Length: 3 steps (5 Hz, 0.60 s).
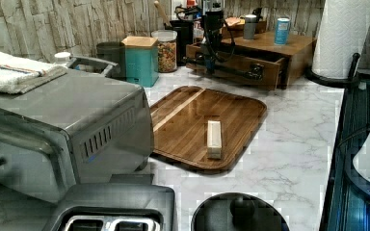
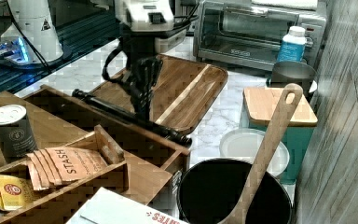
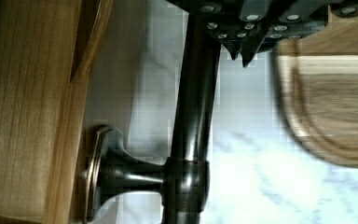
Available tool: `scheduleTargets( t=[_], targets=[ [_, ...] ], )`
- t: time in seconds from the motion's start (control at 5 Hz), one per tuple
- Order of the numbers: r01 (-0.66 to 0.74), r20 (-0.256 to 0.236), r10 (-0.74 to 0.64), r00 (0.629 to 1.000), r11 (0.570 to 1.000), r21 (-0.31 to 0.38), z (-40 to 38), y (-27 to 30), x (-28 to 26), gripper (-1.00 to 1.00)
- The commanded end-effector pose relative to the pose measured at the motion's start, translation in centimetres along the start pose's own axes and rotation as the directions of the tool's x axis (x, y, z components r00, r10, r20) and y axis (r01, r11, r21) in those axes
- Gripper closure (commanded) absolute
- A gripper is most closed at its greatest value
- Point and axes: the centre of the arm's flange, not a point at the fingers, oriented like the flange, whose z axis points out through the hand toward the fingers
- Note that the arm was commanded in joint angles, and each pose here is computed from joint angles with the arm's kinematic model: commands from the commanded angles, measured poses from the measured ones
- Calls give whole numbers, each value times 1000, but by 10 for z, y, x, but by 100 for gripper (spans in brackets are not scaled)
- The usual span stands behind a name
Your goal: Close the drawer.
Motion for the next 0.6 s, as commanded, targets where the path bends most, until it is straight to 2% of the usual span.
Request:
scheduleTargets(
  t=[0.2, 0.4, 0.6],
  targets=[
    [-217, 53, 229, 972, 962, -165, 7, 230, -65, 100],
    [-289, 54, 307, 950, 933, -215, -12, 234, -88, 100],
    [-288, 55, 306, 950, 933, -215, -12, 234, -88, 100]
  ],
)
